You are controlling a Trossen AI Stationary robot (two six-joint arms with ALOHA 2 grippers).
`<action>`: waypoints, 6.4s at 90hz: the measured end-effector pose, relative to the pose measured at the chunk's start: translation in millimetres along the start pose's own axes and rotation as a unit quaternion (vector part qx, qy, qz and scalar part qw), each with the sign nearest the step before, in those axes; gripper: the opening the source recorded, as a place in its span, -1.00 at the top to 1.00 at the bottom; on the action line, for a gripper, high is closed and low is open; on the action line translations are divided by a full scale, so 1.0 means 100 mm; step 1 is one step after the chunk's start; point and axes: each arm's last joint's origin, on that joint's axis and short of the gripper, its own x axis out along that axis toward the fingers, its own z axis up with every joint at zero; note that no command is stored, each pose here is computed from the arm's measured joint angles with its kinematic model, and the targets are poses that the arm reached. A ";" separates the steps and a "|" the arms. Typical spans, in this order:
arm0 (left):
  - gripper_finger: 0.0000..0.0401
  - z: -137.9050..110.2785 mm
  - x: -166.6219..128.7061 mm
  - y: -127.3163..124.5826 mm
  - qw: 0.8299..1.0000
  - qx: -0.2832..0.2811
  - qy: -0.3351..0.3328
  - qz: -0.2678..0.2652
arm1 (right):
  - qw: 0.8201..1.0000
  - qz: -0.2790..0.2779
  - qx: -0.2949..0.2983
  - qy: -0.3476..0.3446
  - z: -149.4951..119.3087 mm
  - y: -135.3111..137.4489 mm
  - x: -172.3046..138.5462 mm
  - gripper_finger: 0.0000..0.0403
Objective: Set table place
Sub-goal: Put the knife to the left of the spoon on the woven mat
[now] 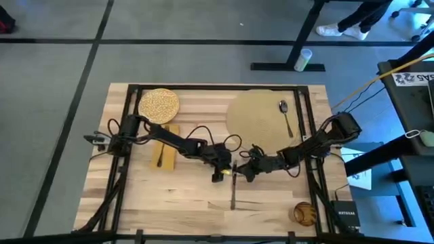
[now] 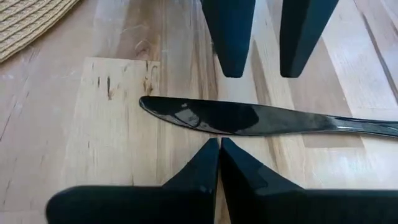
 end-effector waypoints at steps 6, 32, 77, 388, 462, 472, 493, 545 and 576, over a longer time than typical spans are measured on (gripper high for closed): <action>1.00 0.01 -0.01 0.00 1.000 -0.002 -0.002 -0.003 | 1.000 0.000 0.001 0.001 0.00 0.00 0.00 0.39; 1.00 0.08 -0.02 -0.02 0.999 -0.021 -0.035 -0.037 | 1.000 -0.001 -0.001 0.003 0.00 0.00 0.00 0.39; 1.00 0.00 0.11 0.08 0.995 -0.077 -0.027 -0.065 | 1.000 -0.012 -0.001 0.009 -0.01 -0.02 0.00 0.39; 1.00 0.01 0.16 0.29 0.989 -0.127 -0.003 -0.081 | 0.994 -0.097 -0.005 0.052 0.07 0.02 0.10 0.39; 1.00 -0.11 0.34 0.32 0.987 -0.133 -0.007 -0.092 | 0.994 -0.098 -0.001 0.048 0.07 0.02 0.10 0.39; 1.00 -0.12 0.36 0.32 0.987 -0.133 -0.008 -0.091 | 0.994 -0.099 0.002 0.046 0.07 0.02 0.10 0.39; 1.00 -0.11 0.34 0.32 0.987 -0.130 -0.002 -0.095 | 0.994 -0.100 0.005 0.041 0.07 0.02 0.10 0.39; 1.00 -0.10 0.31 0.31 0.991 -0.107 0.032 -0.074 | 0.994 -0.099 0.004 0.044 0.07 0.02 0.10 0.39; 1.00 -0.10 0.31 0.32 0.992 -0.101 0.031 -0.071 | 0.994 -0.103 0.021 0.036 0.11 0.01 0.11 0.39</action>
